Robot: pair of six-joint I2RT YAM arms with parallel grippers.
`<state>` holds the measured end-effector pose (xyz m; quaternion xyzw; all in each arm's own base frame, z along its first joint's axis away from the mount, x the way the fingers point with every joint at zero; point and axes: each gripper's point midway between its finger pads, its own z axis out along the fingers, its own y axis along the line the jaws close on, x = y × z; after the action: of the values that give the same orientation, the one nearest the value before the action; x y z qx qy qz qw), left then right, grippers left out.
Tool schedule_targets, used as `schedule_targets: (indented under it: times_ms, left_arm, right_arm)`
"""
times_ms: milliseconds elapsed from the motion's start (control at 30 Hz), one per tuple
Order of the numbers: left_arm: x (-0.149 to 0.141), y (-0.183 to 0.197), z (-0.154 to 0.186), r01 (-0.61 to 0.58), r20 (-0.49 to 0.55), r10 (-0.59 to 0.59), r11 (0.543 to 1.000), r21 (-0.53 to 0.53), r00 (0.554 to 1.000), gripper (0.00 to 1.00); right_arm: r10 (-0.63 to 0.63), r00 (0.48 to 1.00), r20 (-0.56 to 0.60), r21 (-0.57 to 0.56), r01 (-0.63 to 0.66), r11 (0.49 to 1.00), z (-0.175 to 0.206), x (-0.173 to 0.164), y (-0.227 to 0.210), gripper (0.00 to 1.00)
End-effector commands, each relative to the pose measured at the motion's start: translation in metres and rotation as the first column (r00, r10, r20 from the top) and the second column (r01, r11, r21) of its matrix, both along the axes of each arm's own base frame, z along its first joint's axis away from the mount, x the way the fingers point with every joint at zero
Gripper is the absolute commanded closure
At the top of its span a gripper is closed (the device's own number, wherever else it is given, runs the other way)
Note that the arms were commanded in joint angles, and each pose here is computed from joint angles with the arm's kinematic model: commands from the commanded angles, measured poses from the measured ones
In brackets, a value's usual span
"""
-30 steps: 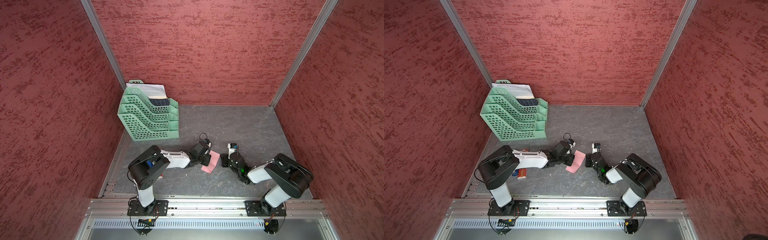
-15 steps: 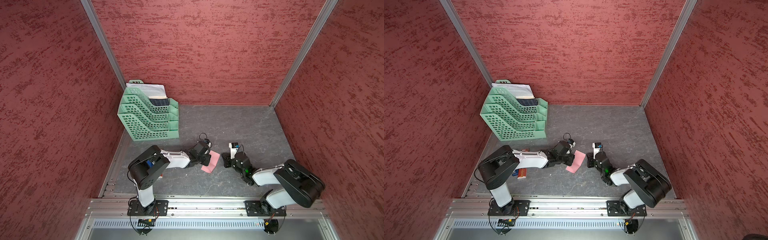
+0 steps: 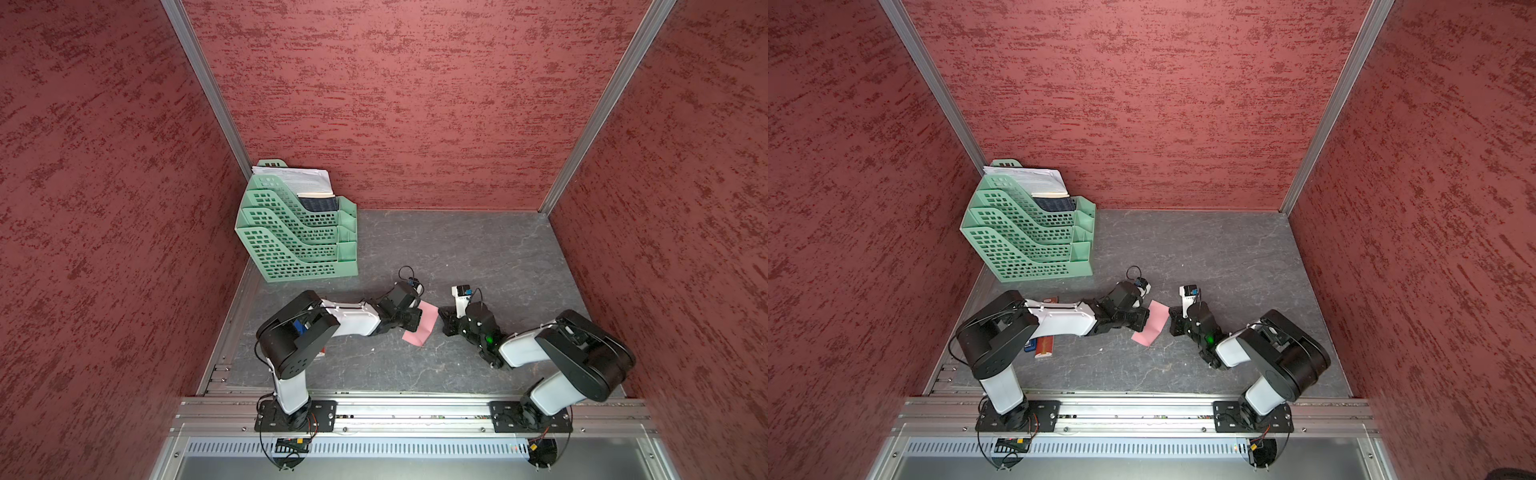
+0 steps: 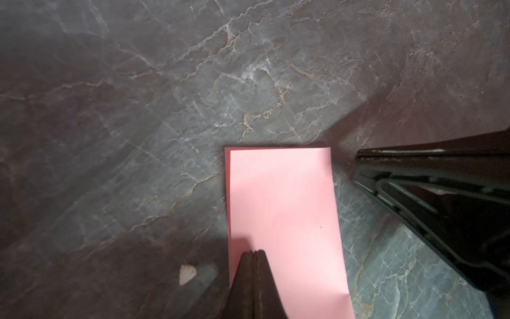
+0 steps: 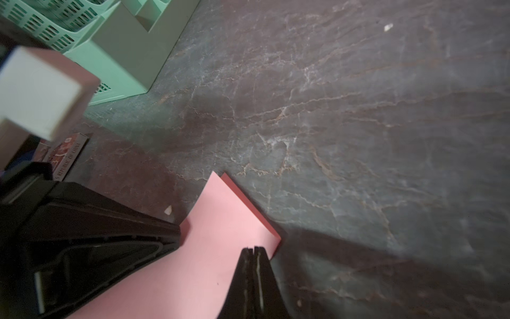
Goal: Fold the square paper along the opposite sides
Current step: Smooth out the paper at the center of the board.
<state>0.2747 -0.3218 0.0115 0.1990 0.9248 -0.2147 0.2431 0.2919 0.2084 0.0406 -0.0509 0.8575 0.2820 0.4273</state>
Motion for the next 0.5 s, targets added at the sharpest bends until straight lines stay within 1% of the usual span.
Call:
schedule_targets:
  times_ms: [0, 267, 467]
  left_arm:
    - [-0.066, 0.077, -0.085, 0.038, -0.280, 0.058, 0.945, 0.325, 0.958, 1.00]
    - [-0.066, 0.078, -0.086, 0.039, -0.284, 0.058, 0.945, 0.325, 0.957, 1.00]
    - [-0.067, 0.078, -0.087, 0.038, -0.288, 0.061, 0.944, 0.326, 0.956, 1.00]
  right_arm:
    - [0.022, 1.000, 0.015, -0.002, -0.022, 1.000, 0.006, 0.005, 0.008, 1.00]
    - [-0.040, 0.998, -0.050, -0.033, 0.039, 0.999, -0.027, 0.012, 0.001, 1.00]
    - [-0.127, 0.987, -0.097, -0.079, 0.120, 0.990, -0.041, 0.017, -0.021, 1.00]
